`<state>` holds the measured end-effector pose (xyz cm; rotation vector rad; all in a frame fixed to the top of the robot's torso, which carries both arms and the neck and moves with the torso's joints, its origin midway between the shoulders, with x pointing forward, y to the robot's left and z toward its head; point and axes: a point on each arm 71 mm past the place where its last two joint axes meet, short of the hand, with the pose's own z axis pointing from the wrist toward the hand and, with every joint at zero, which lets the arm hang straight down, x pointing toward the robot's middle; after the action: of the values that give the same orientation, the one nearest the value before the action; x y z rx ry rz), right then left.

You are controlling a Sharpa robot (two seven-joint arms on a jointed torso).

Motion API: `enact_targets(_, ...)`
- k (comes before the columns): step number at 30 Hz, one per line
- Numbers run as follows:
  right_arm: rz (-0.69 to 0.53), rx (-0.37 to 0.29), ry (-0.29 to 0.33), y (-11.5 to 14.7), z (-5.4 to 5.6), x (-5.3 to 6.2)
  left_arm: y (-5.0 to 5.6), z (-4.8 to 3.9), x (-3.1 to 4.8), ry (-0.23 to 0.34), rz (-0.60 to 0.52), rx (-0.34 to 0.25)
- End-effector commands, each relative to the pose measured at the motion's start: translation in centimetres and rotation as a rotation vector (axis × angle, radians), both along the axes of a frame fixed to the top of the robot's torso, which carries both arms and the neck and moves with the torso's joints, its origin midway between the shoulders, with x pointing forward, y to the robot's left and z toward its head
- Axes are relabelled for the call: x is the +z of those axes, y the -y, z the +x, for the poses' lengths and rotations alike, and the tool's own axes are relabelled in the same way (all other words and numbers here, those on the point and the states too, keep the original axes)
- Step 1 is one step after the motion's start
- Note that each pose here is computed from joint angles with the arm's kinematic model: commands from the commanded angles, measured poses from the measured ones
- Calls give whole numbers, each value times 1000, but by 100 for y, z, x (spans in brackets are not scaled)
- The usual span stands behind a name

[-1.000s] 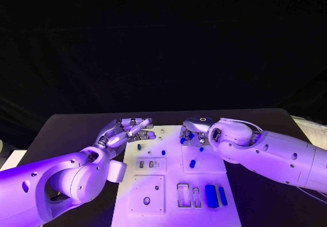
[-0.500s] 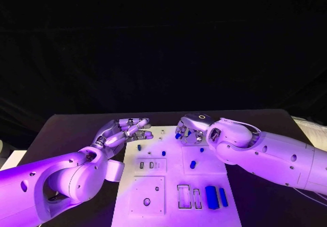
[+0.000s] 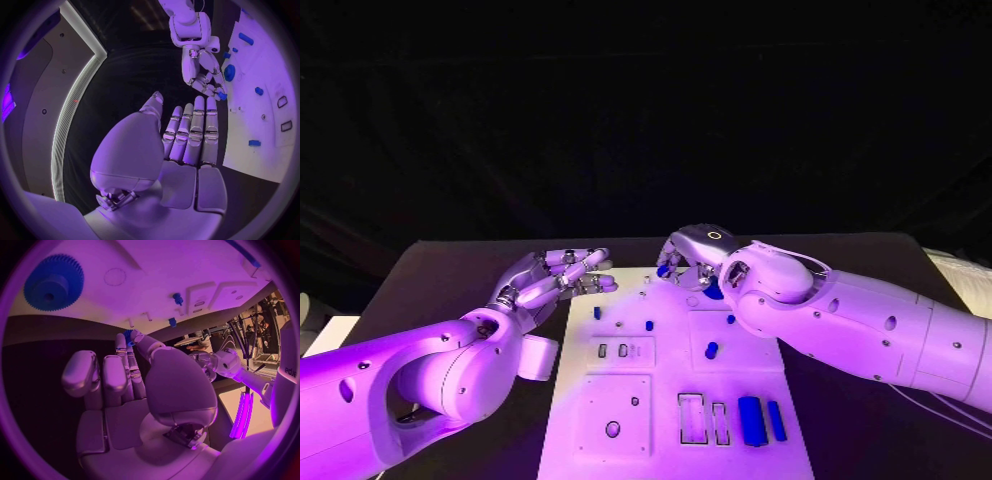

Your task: Assemble the parts on the task board

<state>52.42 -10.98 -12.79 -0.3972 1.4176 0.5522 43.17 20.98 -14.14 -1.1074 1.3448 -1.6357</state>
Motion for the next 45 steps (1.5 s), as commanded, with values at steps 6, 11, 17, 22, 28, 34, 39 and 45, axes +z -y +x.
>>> enact_targets(6,-17,-10,1,-122,76,-26,-4,7,59,8,-21,-10)
enact_targets(11,-30,-11,-8,-169,123,-63,5,4,71,10,-23,-13)
enact_targets(17,-51,-5,-27,-201,133,-99,8,5,73,7,-26,-13)
enact_targets(22,-65,-5,-39,-200,131,-118,0,10,74,7,-26,-11)
enact_targets(28,-71,-7,-44,-183,131,-125,-10,13,76,7,-25,-9)
enact_targets(34,-73,-3,-44,-194,123,-124,-19,18,76,7,-23,-6)
enact_targets(39,-76,-5,-45,-189,122,-125,-21,20,77,7,-23,-7)
enact_targets(45,-77,-7,-44,-183,123,-126,-27,26,75,6,-22,-5)
